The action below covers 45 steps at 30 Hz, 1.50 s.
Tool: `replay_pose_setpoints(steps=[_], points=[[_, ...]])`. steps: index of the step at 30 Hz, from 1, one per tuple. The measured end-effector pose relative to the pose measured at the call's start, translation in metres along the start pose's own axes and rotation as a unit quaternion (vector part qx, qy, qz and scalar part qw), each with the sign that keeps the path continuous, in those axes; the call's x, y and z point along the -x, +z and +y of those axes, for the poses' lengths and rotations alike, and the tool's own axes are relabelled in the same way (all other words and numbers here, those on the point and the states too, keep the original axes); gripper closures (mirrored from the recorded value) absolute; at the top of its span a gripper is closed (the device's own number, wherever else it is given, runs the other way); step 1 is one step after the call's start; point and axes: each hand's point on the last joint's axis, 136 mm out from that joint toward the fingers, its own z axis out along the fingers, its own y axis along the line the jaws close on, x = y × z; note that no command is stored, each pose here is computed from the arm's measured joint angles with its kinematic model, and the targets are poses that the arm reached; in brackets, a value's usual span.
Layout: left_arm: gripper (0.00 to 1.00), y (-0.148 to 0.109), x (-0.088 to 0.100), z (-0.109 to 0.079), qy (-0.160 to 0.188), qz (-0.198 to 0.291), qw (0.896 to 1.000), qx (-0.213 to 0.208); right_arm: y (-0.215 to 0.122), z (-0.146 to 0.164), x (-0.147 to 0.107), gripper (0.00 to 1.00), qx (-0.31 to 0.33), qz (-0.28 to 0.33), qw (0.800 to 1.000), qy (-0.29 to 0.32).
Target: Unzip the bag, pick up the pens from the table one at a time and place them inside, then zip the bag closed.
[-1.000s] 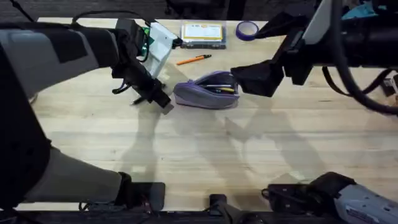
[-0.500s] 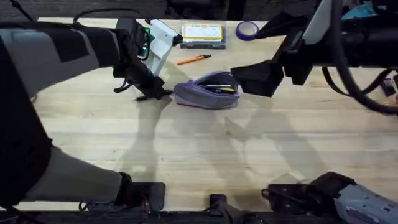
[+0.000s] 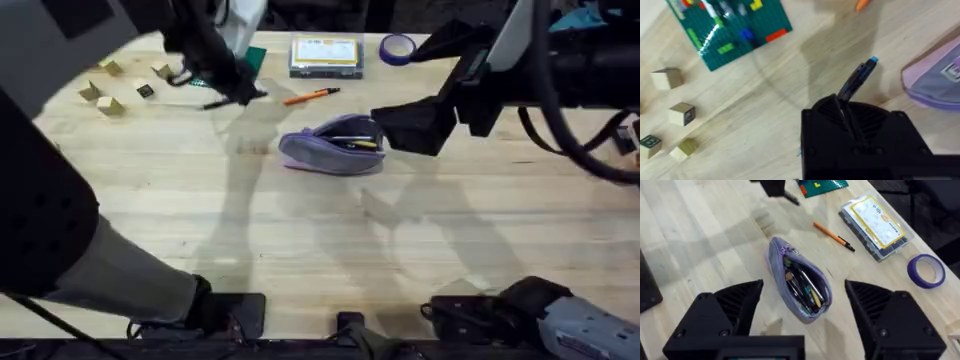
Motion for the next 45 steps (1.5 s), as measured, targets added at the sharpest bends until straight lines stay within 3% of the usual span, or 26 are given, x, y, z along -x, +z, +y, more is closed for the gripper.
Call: replay_pose_setpoints(steps=[1,4,5,9,18,19,23,24,32,37,45], points=[[0.957,-0.016,0.010,0.000,-0.010,-0.006,1.000,-0.002,0.000,0.000,0.000,0.003,0.000,0.000,1.000,0.000],[0.957,-0.028,0.019,-0.009,-0.003,-0.007,1.000,-0.008,0.000,0.000,0.000,0.003,0.000,0.000,1.000,0.000],[0.957,-0.037,0.034,-0.027,0.017,-0.016,1.000,-0.015,0.000,-0.003,-0.002,0.003,-0.009,0.005,1.000,0.001],[0.957,-0.049,0.060,-0.058,0.048,-0.039,0.998,-0.025,-0.002,-0.004,-0.009,0.003,-0.015,0.019,1.000,0.004],[0.957,-0.069,0.099,-0.148,0.140,-0.083,0.985,-0.059,-0.047,-0.008,-0.012,0.003,-0.082,0.011,0.997,-0.005],[0.957,-0.073,0.107,-0.179,0.165,-0.097,0.979,-0.072,-0.063,-0.006,-0.016,0.003,-0.099,0.009,0.995,-0.007],[0.957,-0.078,0.113,-0.205,0.175,-0.111,0.974,-0.089,-0.081,-0.001,-0.024,0.003,-0.110,0.010,0.994,-0.003],[0.957,-0.083,0.116,-0.224,0.175,-0.124,0.969,-0.126,-0.093,0.001,-0.026,0.003,-0.124,0.002,0.992,0.006],[0.957,-0.097,0.125,-0.258,0.175,-0.161,0.946,-0.222,-0.108,-0.008,-0.028,0.003,-0.166,-0.006,0.986,0.023],[0.957,-0.066,0.121,-0.272,0.147,-0.118,0.948,-0.257,-0.108,-0.010,-0.028,0.003,-0.171,-0.005,0.985,0.026],[0.957,-0.028,0.104,-0.273,0.138,-0.052,0.957,-0.251,-0.108,-0.010,-0.028,0.003,-0.173,-0.006,0.985,0.026]])
